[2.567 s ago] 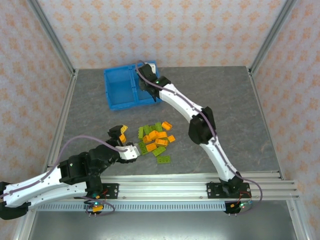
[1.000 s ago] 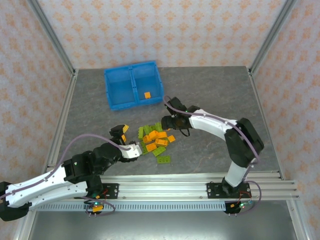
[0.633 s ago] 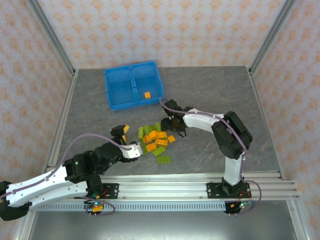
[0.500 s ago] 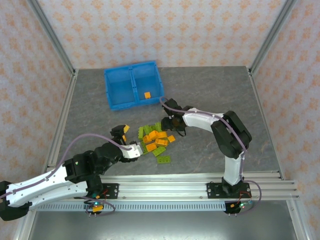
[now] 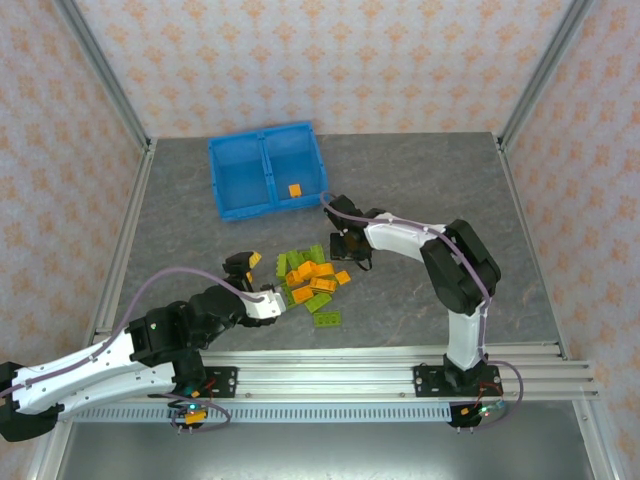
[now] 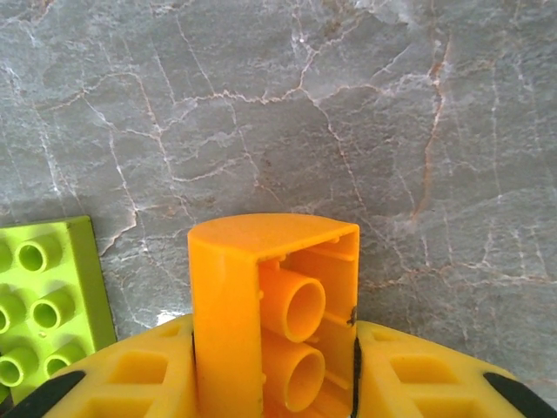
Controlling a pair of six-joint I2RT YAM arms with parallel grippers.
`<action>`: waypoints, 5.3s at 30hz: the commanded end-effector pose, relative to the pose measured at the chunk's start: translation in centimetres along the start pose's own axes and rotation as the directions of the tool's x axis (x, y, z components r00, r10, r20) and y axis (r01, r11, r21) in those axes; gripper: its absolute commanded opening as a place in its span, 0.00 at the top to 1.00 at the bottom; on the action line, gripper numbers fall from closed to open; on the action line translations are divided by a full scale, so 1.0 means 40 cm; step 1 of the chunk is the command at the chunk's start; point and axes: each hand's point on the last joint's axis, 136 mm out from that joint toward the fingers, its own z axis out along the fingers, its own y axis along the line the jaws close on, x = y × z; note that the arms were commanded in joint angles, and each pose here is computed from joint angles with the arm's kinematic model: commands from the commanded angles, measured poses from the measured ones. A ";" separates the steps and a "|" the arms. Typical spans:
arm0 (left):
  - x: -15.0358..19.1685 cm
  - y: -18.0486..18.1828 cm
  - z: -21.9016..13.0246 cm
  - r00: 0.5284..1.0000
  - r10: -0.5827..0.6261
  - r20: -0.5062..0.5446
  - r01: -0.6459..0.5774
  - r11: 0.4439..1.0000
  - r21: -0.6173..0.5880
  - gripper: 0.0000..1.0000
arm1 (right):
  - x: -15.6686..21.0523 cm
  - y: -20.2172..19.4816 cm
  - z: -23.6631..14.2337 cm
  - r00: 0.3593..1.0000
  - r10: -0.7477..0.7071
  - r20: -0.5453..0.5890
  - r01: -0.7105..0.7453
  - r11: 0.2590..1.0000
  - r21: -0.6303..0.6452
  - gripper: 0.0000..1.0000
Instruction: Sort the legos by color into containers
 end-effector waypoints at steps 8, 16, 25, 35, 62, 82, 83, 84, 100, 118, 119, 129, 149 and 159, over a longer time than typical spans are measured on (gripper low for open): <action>-0.024 -0.064 -0.015 0.998 0.019 0.057 -0.028 0.985 0.169 0.00 | -0.039 0.073 -0.240 0.940 0.037 0.340 0.024 0.985 -0.173 0.64; 0.012 0.053 -0.001 0.996 -0.062 -0.070 0.056 0.995 -0.086 0.00 | -0.105 0.244 -0.424 0.871 -0.024 0.491 0.179 0.946 -0.271 0.65; 0.060 0.140 -0.020 0.975 -0.116 -0.188 0.061 0.959 -0.277 0.01 | -0.382 0.363 -0.280 0.852 -0.082 0.517 0.185 0.971 -0.150 0.64; 0.055 0.162 -0.031 0.975 -0.171 -0.144 0.118 0.941 -0.317 0.00 | -0.528 0.334 -0.080 0.886 -0.064 0.459 0.106 0.992 -0.066 0.64; 0.125 0.269 -0.001 0.778 -0.605 -0.169 0.460 0.732 -0.503 0.00 | -0.343 0.271 -0.565 0.850 -0.033 0.525 0.214 0.934 -0.288 0.42; 0.209 -0.003 0.279 0.081 -0.899 -0.431 0.838 0.295 -0.459 0.07 | 0.266 0.077 -0.543 0.971 -0.195 0.139 0.239 0.789 -0.565 0.04; 0.214 -0.017 0.297 0.078 -0.886 -0.458 0.834 0.309 -0.456 0.07 | 0.258 0.084 -0.538 0.971 -0.190 0.142 0.237 0.786 -0.571 0.04; 0.217 -0.025 0.317 0.074 -0.881 -0.468 0.835 0.311 -0.453 0.07 | 0.252 0.088 -0.533 0.973 -0.184 0.141 0.232 0.789 -0.569 0.04; 0.311 -0.128 0.443 -0.012 -0.846 -0.534 0.831 0.289 -0.476 0.57 | 0.260 0.052 -0.537 0.980 -0.134 0.148 0.193 0.823 -0.534 0.04; 0.238 0.373 0.247 0.245 -0.945 -0.218 0.712 0.328 -0.621 0.80 | 0.228 0.090 -0.612 0.974 -0.096 0.205 0.202 0.777 -0.596 0.04; 0.250 0.410 0.249 0.241 -0.951 -0.193 0.708 0.309 -0.635 0.80 | 0.227 0.092 -0.612 0.974 -0.096 0.207 0.204 0.775 -0.598 0.04; 0.434 0.600 0.469 0.134 -0.978 -0.162 0.666 0.210 -0.716 0.86 | 0.231 0.073 -0.601 0.970 -0.111 0.216 0.216 0.799 -0.562 0.04; 0.619 0.561 0.703 -0.002 -0.962 -0.273 0.696 0.195 -0.691 0.51 | 0.238 0.063 -0.568 0.976 -0.096 0.196 0.190 0.813 -0.550 0.04; 0.328 0.643 0.490 0.025 -0.997 -0.071 0.847 0.058 -0.528 0.52 | 0.210 0.054 -0.579 0.972 -0.062 0.226 0.174 0.837 -0.519 0.04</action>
